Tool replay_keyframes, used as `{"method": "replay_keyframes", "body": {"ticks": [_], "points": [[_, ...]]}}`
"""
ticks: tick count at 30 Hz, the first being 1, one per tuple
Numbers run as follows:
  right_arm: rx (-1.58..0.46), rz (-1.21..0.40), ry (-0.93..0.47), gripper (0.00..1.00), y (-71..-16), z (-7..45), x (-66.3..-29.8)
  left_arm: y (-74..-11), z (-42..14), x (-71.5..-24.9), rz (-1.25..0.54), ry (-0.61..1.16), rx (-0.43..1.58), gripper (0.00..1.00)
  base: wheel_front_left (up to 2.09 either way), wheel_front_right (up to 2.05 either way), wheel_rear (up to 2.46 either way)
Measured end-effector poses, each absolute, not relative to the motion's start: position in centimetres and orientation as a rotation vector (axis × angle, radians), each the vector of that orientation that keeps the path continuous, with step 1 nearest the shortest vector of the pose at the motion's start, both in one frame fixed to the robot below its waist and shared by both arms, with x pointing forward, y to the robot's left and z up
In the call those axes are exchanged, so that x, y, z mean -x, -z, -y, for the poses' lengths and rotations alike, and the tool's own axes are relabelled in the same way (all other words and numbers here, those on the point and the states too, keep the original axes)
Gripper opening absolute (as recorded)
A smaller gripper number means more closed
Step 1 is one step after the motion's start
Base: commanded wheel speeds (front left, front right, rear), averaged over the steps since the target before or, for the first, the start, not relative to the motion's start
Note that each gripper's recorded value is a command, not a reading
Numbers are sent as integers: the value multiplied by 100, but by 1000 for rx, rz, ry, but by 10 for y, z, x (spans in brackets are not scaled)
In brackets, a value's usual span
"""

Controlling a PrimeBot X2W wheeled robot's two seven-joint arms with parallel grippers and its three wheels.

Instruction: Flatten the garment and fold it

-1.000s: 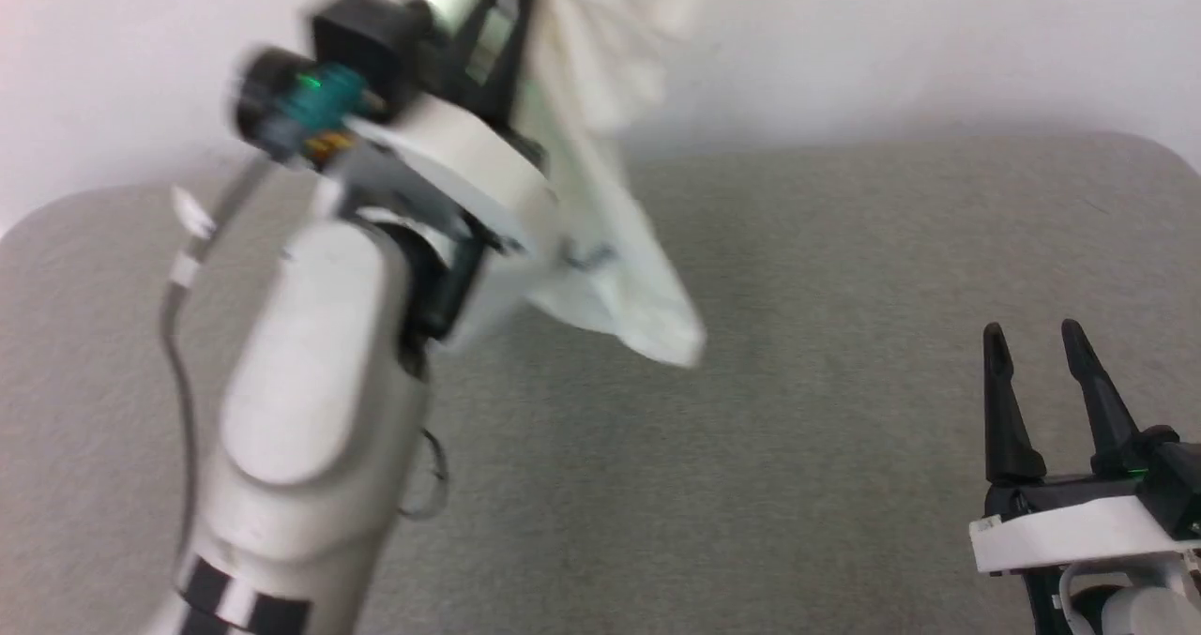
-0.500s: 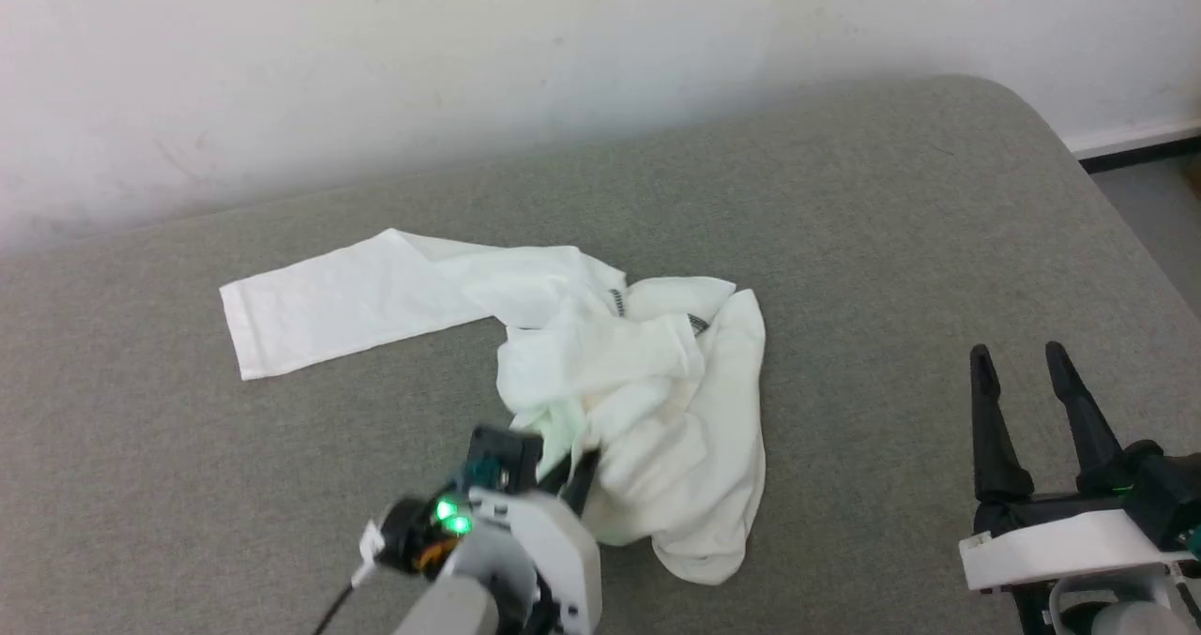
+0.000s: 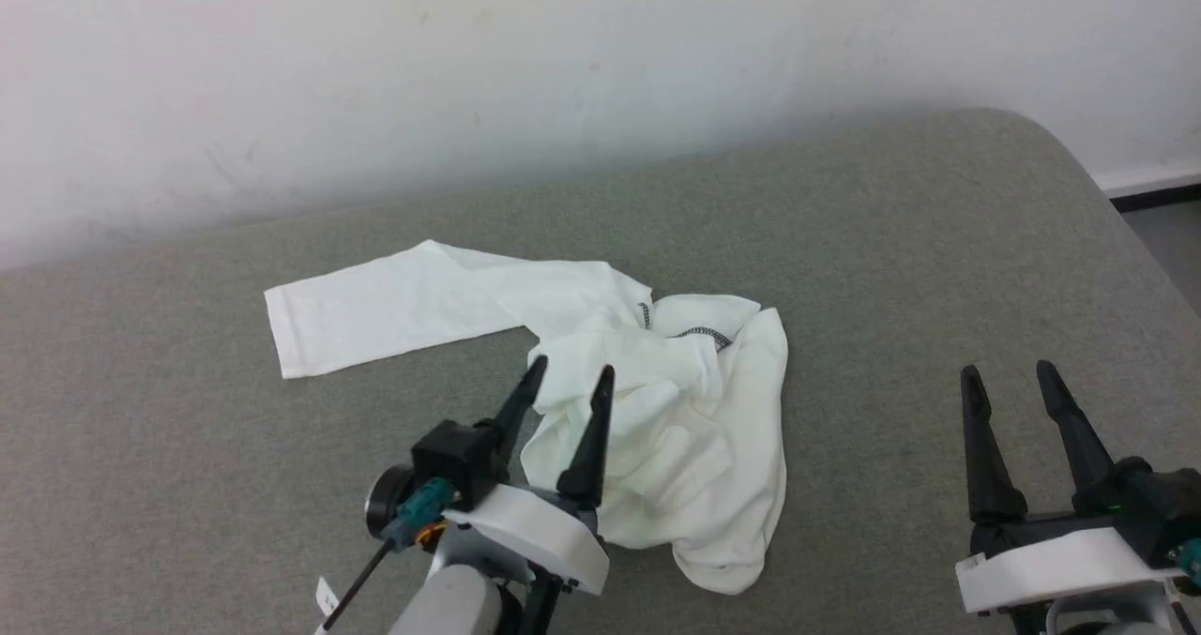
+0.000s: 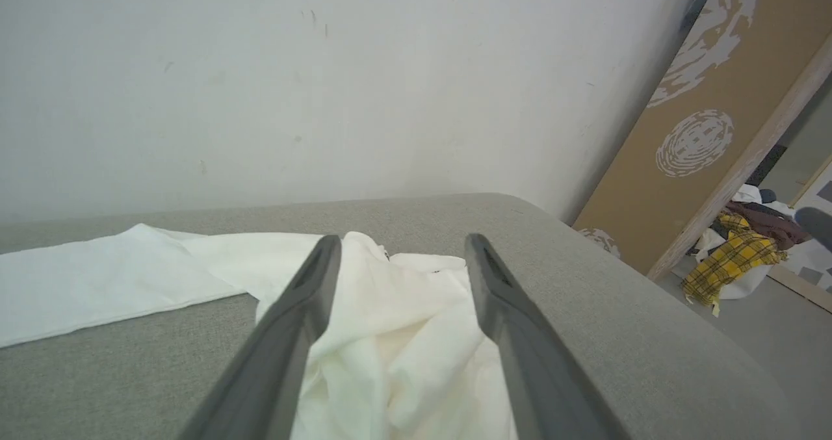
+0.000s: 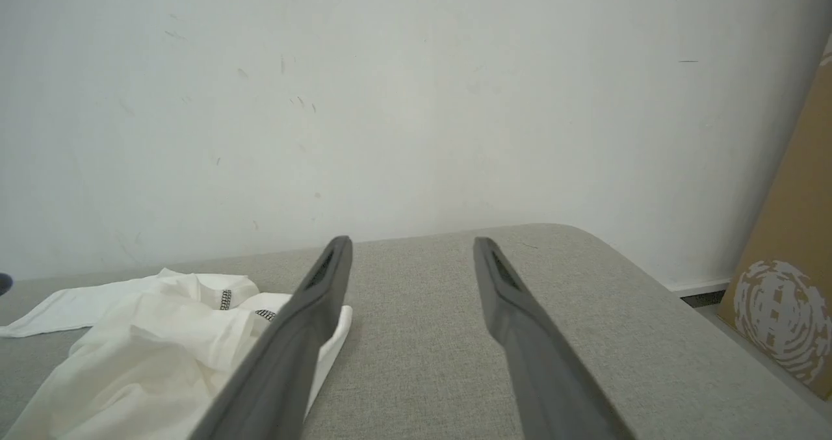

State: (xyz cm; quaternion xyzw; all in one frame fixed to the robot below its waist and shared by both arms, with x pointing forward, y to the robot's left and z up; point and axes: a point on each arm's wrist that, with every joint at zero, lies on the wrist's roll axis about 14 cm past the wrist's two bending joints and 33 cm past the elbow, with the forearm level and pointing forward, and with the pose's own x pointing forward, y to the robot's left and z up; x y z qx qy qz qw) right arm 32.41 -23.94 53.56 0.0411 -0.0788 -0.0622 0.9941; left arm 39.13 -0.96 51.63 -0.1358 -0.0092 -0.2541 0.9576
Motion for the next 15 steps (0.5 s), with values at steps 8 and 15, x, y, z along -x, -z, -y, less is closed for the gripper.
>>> {"method": "replay_keyframes", "body": {"ticks": [8, 15], "points": [[-82, 154, 105, 100, -538, 233, -319, -550, -35, -391, 143, 360, 296, 100, 0, 0, 0], [-78, 158, 100, 100, -540, 232, -321, -548, -91, -394, 175, 211, 230, 100, 0, 0, 0]]}}
